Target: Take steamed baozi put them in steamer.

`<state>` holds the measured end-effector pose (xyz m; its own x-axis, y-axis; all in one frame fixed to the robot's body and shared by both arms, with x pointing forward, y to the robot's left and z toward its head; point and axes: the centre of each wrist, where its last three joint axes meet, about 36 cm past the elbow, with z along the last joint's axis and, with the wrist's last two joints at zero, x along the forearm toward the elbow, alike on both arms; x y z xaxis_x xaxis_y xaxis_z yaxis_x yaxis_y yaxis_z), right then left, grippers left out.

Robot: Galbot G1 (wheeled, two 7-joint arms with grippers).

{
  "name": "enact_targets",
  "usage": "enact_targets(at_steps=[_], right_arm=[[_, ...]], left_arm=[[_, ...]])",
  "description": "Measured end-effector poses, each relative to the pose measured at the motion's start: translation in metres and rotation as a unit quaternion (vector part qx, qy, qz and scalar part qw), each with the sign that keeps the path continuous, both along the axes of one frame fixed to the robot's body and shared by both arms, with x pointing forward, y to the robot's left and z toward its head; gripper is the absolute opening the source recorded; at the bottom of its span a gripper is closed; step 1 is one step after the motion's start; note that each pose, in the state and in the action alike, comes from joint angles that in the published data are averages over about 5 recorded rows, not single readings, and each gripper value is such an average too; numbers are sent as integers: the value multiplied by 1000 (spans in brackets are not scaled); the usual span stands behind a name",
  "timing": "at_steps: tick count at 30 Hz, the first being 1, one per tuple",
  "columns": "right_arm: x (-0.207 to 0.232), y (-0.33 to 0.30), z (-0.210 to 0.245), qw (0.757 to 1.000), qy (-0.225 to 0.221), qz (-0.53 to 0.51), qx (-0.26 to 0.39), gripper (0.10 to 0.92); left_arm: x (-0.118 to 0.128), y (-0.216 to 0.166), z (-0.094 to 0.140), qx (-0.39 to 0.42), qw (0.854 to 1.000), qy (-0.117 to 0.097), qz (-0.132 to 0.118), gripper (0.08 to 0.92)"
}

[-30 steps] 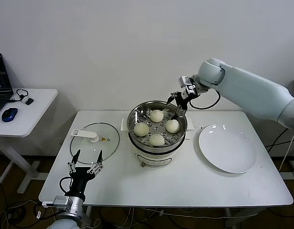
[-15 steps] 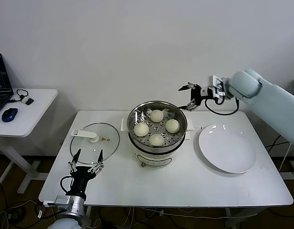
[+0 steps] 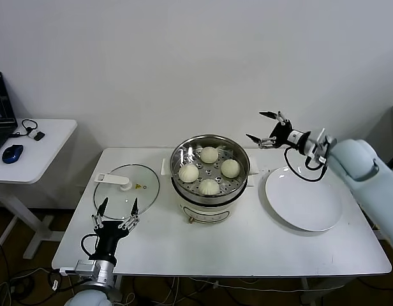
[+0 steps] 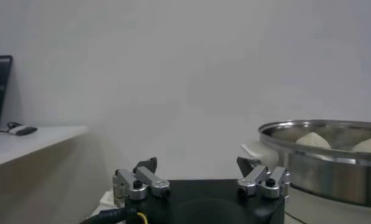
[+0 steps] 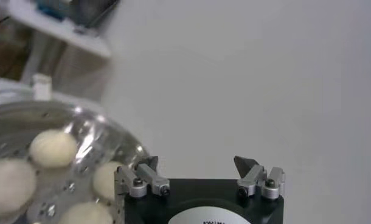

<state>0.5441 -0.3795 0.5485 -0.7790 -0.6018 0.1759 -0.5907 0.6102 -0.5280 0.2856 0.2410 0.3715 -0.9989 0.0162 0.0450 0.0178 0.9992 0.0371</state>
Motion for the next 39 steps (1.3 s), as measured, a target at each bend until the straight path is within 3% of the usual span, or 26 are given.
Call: enact_targets(at_steps=[8, 18, 29, 39], right_arm=[[-59, 0, -68, 988, -45, -80, 127, 823], [-141, 28, -161, 959, -32, -161, 233, 823], [-216, 63, -217, 929, 2, -222, 296, 823], [-247, 80, -234, 915, 28, -241, 323, 823]], left_arm=[[3, 6, -3, 17, 1000, -6, 4, 823], [4, 9, -6, 29, 1000, -7, 5, 823], [1, 11, -11, 40, 999, -4, 5, 823], [1, 13, -13, 46, 999, -2, 5, 823]])
